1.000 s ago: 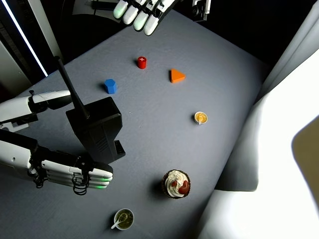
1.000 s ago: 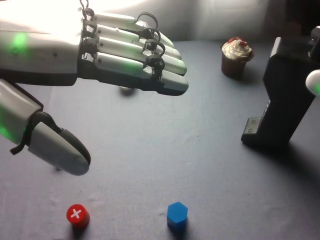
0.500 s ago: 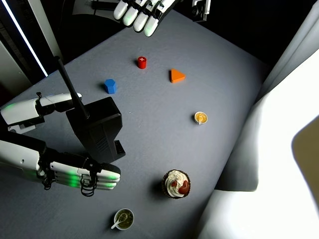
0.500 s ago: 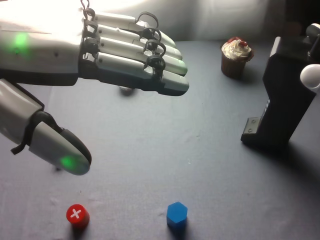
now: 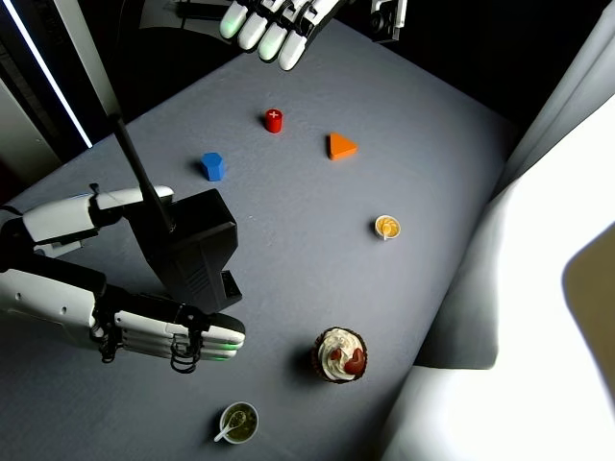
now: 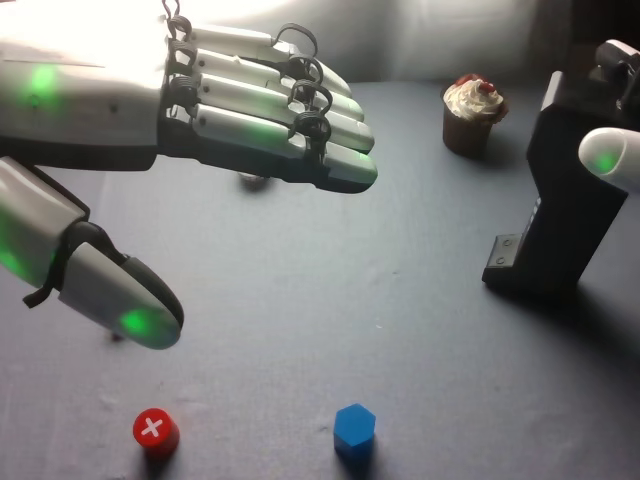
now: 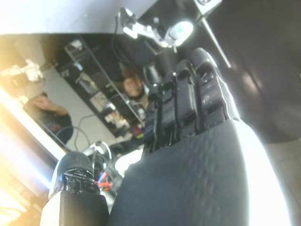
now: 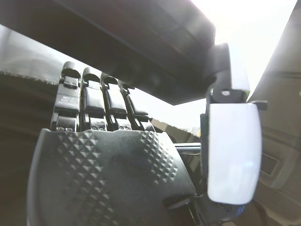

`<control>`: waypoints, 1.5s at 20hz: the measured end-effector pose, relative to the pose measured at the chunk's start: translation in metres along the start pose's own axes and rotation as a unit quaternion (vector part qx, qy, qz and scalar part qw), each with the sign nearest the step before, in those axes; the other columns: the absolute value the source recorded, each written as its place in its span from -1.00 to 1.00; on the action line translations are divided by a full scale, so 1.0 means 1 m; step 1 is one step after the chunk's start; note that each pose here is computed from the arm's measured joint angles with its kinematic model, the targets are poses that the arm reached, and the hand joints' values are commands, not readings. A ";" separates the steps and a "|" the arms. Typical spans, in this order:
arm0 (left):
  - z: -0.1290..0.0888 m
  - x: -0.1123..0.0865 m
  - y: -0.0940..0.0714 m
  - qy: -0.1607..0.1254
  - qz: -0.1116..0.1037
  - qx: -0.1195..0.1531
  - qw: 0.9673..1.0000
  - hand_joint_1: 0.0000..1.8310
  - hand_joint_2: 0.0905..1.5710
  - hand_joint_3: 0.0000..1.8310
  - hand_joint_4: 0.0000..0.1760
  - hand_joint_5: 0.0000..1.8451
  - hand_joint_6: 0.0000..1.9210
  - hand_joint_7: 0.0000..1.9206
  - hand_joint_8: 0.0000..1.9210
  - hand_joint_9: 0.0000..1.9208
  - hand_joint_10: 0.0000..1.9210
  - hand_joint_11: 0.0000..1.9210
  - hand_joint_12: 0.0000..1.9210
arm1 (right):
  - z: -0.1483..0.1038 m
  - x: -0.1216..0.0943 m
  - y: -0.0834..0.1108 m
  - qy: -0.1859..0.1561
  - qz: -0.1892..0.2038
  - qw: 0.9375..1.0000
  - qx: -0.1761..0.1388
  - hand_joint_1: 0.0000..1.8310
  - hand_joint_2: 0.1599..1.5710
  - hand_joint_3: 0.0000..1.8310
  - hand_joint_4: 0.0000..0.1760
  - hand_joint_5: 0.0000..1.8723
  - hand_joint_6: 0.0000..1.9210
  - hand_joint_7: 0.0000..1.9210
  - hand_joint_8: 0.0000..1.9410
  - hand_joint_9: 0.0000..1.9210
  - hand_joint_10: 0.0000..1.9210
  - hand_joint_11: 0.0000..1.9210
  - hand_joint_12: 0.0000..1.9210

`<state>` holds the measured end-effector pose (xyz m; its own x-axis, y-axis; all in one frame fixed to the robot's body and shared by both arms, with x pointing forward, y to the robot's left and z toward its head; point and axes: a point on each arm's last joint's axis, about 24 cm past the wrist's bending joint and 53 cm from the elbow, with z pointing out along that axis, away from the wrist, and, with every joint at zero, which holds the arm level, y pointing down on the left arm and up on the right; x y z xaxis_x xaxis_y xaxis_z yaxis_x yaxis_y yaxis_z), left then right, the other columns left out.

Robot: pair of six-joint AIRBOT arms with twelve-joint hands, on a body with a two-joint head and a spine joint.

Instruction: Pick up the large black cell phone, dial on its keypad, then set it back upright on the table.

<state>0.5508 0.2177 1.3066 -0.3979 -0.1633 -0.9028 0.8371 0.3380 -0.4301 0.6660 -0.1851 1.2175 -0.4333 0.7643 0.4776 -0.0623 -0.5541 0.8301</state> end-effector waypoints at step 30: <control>-0.003 0.026 -0.024 0.055 0.018 0.052 0.997 -1.00 0.33 -1.00 -1.00 -0.83 -1.00 -0.84 -0.99 -0.84 -0.99 -1.00 -0.56 | 0.020 0.027 0.051 0.057 -0.045 0.996 -0.049 0.50 0.39 -1.00 -1.00 -0.03 -0.12 -0.09 0.24 -0.06 0.39 0.02 0.23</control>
<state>0.5196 0.2083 1.2938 -0.4016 -0.0475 -0.9146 0.8833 0.2436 -0.4005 0.6685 -0.1861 1.2785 -0.5206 0.7729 0.3627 -0.1910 -0.5195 0.8329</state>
